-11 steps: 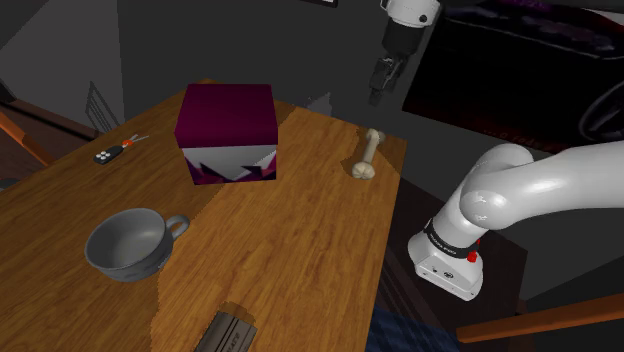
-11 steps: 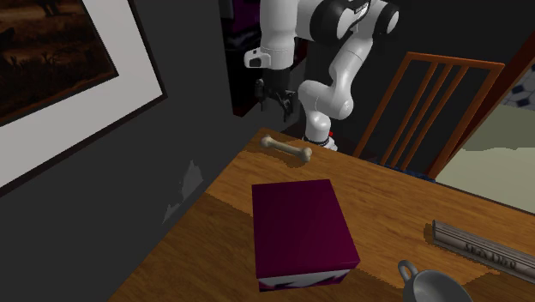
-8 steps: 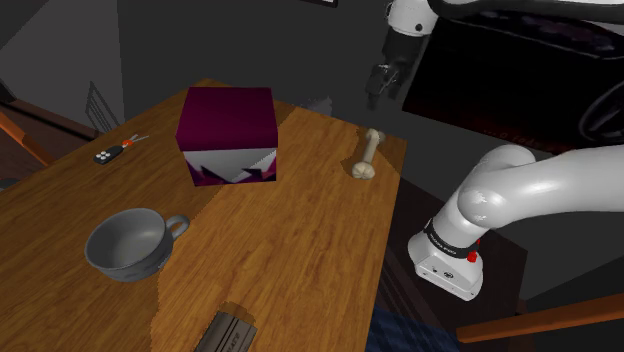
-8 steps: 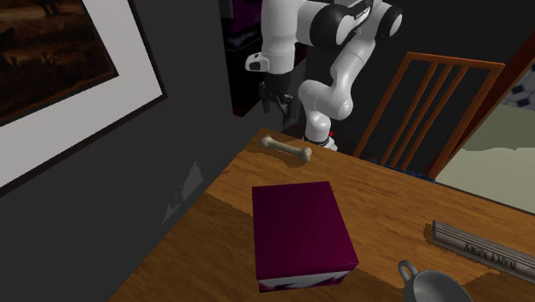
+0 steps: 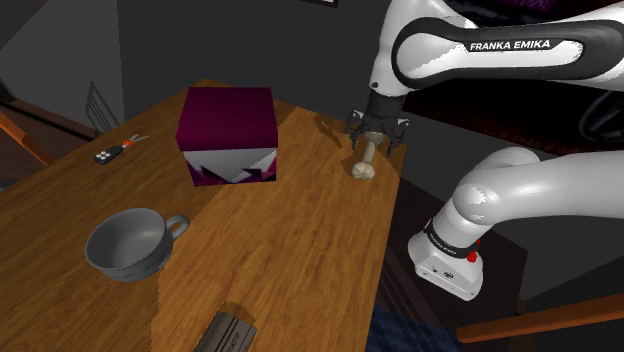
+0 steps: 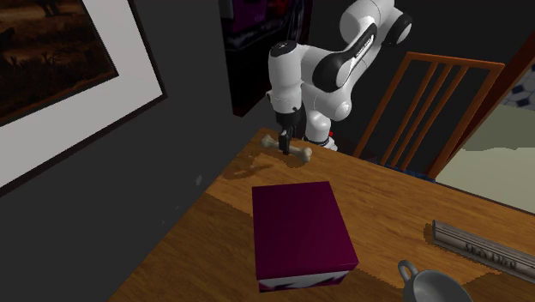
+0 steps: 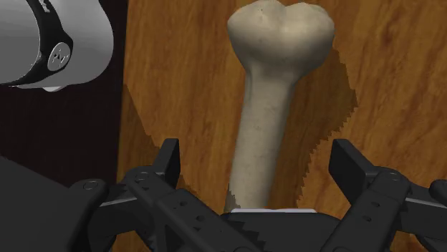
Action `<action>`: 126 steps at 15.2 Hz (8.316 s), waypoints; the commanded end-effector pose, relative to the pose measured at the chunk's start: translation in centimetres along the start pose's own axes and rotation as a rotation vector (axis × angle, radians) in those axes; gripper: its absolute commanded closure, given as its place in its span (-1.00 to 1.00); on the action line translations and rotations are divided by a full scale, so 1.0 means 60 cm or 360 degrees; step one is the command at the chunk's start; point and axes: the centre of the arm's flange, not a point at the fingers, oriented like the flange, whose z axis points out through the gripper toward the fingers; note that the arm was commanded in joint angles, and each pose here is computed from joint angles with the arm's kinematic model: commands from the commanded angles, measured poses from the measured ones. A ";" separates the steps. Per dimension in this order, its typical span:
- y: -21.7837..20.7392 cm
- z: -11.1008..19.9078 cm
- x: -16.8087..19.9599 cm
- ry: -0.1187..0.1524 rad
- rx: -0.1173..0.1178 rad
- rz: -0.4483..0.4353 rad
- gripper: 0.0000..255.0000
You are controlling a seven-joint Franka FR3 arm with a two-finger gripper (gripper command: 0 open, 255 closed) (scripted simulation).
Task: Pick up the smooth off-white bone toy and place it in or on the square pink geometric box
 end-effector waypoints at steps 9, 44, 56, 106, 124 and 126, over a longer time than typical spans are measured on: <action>0.021 0.025 0.017 0.0107 0.0137 0.0211 -1.00; 0.029 -0.149 -0.003 0.0107 0.0137 0.0211 1.00; 0.033 -0.254 -0.015 0.0107 0.0137 0.0211 1.00; -0.526 -0.249 -0.201 0.0107 0.0137 0.0211 1.00; -0.522 -0.297 -0.204 0.0107 0.0137 0.0211 -1.00; -0.520 -0.315 -0.205 0.0107 0.0137 0.0211 -1.00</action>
